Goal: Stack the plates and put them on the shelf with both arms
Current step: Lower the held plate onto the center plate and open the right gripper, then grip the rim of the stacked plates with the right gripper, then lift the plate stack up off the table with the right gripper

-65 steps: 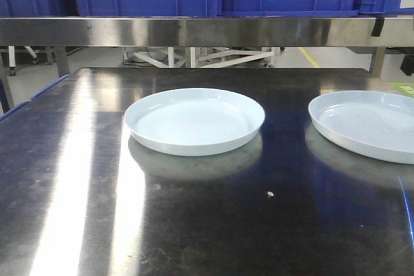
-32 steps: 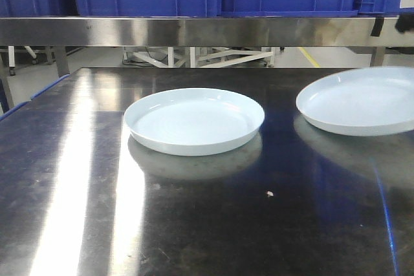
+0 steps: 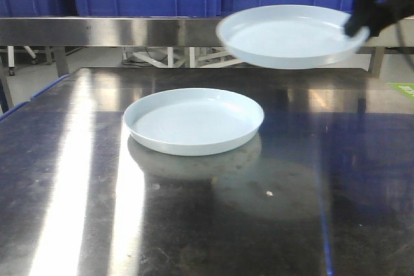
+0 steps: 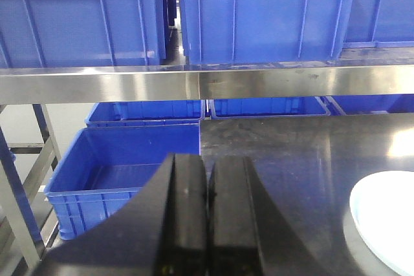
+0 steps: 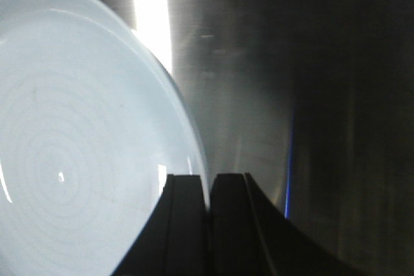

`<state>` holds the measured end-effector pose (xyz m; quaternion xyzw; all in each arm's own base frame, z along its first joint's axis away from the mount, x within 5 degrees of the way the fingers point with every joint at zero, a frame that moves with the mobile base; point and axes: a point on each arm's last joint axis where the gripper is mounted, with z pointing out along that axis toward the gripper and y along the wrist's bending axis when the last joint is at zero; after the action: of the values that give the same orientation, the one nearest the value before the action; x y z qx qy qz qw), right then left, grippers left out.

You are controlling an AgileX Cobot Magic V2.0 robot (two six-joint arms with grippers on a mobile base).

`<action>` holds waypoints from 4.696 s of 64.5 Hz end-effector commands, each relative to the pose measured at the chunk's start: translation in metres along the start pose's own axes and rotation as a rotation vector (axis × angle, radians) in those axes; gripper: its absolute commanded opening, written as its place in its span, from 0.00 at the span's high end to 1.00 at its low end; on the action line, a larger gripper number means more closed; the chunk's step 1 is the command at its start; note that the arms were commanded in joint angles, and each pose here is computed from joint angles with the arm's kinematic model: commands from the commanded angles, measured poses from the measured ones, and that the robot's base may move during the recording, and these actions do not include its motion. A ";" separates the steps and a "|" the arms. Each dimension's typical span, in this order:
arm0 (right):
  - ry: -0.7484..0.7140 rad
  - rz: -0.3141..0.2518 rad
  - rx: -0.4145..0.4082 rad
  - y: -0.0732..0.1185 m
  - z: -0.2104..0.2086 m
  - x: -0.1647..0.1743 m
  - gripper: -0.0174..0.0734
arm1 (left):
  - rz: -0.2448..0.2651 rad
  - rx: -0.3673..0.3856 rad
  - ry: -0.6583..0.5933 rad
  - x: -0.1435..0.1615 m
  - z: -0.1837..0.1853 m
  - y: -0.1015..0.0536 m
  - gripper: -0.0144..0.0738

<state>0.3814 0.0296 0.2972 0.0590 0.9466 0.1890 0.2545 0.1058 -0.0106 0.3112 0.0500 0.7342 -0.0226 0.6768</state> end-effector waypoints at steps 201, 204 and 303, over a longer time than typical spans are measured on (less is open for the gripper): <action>-0.165 -0.203 -0.042 0.104 0.030 0.020 0.74 | -0.016 -0.008 -0.109 -0.017 -0.002 0.001 0.74; -0.220 -0.221 -0.041 0.099 0.022 0.017 0.74 | -0.016 -0.008 -0.109 -0.017 -0.002 0.001 0.74; -1.131 -0.167 0.075 -0.030 -0.154 0.223 0.74 | -0.016 -0.008 -0.109 -0.017 -0.002 0.001 0.74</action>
<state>0.1189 0.0003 0.2873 0.0798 0.7240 0.0746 0.6811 0.1058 -0.0106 0.3112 0.0500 0.7344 -0.0226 0.6765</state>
